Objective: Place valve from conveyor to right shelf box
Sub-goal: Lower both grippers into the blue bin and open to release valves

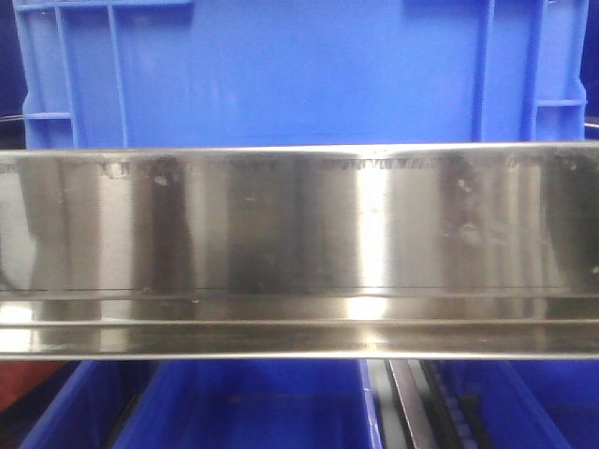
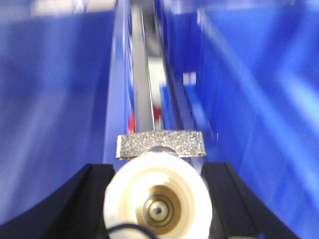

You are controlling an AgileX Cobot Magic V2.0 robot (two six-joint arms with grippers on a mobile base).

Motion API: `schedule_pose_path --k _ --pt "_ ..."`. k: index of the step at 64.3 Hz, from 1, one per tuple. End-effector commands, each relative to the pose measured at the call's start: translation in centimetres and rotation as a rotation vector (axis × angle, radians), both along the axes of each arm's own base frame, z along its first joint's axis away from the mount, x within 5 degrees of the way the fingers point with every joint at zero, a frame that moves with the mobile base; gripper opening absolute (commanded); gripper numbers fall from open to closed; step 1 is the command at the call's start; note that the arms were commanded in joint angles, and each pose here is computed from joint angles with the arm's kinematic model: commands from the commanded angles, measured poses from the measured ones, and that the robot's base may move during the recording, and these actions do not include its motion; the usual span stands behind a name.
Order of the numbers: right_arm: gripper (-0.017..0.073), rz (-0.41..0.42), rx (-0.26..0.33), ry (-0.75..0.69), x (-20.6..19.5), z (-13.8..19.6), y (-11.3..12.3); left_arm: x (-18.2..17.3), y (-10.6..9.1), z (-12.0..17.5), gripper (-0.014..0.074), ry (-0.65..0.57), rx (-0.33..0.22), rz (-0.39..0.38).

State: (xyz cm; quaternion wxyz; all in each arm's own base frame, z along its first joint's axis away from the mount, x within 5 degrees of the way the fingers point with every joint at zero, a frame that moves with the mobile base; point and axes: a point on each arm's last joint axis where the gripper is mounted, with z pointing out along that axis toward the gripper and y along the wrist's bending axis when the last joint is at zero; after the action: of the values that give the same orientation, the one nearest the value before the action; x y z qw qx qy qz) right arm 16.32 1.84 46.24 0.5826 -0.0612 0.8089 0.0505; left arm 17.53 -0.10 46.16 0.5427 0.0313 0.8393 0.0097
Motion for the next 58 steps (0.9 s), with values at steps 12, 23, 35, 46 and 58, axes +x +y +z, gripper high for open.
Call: schedule_pose_path --k 12,23,35,46,58 --pt "-0.0152 0.158 0.022 -0.187 2.1 5.8 3.2 3.6 -4.3 5.6 -0.0111 -0.141 -0.035 -0.204" --pt "-0.0152 0.286 0.037 -0.202 4.7 7.7 6.8 6.6 -9.1 7.0 -0.0111 -0.142 -0.046 -0.363" --pt "-0.0152 0.372 0.024 -0.12 8.3 6.1 10.6 10.6 -13.9 4.4 -0.0111 -0.052 -0.034 -0.466" --pt "-0.0152 0.385 -0.016 0.031 12.3 2.2 12.7 13.9 -15.8 0.4 -0.0111 0.095 0.0 -0.473" --pt "-0.0152 0.393 -0.061 0.212 16.1 -2.8 14.6 16.5 -17.0 -3.7 -0.0111 0.256 0.05 -0.467"
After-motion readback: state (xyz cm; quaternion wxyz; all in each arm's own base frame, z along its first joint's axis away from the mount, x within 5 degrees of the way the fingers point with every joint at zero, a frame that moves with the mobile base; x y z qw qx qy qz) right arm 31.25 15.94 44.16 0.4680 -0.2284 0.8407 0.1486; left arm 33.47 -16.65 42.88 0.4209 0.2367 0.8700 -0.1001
